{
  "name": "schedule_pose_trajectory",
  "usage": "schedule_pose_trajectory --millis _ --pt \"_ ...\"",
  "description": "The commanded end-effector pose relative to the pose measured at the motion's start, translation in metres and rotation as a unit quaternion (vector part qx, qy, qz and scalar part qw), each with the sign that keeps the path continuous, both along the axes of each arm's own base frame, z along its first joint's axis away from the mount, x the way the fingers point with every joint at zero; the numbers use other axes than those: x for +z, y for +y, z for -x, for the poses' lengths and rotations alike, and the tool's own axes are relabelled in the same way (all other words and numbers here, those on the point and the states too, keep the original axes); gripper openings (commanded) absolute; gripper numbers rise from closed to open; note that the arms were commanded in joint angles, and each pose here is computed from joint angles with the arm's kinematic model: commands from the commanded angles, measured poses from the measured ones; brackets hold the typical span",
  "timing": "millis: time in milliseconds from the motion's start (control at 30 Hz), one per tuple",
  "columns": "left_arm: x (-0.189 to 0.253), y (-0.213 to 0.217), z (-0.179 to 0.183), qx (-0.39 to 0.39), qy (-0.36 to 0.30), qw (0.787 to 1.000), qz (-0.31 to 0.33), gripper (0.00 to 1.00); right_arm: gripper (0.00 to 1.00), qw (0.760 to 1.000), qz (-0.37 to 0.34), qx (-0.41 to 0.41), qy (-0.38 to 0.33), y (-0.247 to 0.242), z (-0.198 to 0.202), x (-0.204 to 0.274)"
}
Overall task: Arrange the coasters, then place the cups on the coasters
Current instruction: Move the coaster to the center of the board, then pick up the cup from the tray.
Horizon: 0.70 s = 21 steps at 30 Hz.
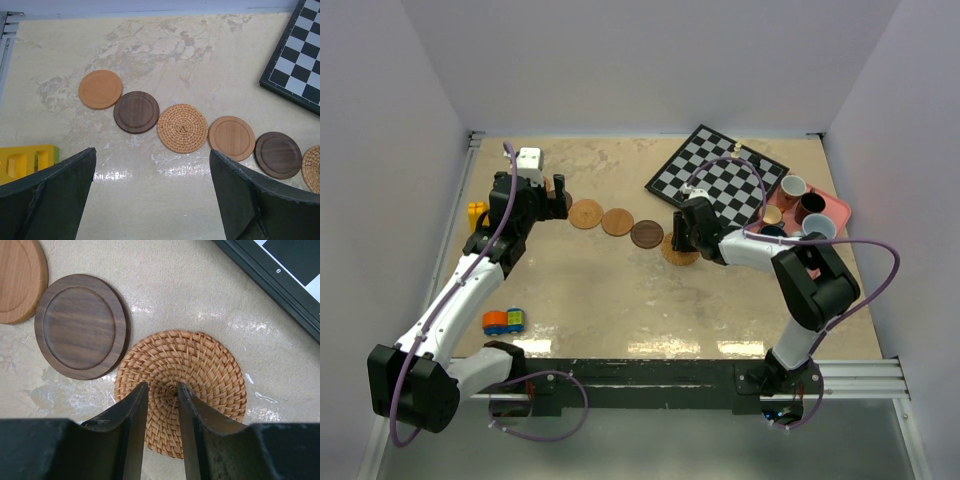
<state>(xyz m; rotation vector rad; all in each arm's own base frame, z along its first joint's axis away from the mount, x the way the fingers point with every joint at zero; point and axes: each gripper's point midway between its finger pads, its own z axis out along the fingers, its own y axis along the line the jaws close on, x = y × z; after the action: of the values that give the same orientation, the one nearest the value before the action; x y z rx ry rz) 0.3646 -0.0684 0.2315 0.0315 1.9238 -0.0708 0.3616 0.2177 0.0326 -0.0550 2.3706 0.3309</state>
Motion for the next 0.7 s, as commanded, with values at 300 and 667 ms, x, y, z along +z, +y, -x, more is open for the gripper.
schedule_pose_trajectory --millis 300,667 --pt "0.012 -0.002 -0.004 -0.006 -0.024 1.000 0.008 1.00 0.47 0.992 -0.056 -0.001 -0.110 0.013 -0.020 0.129" --pt "0.028 0.002 0.001 -0.008 -0.054 0.998 0.002 1.00 0.66 0.982 -0.005 -0.052 -0.180 -0.049 -0.036 0.218"
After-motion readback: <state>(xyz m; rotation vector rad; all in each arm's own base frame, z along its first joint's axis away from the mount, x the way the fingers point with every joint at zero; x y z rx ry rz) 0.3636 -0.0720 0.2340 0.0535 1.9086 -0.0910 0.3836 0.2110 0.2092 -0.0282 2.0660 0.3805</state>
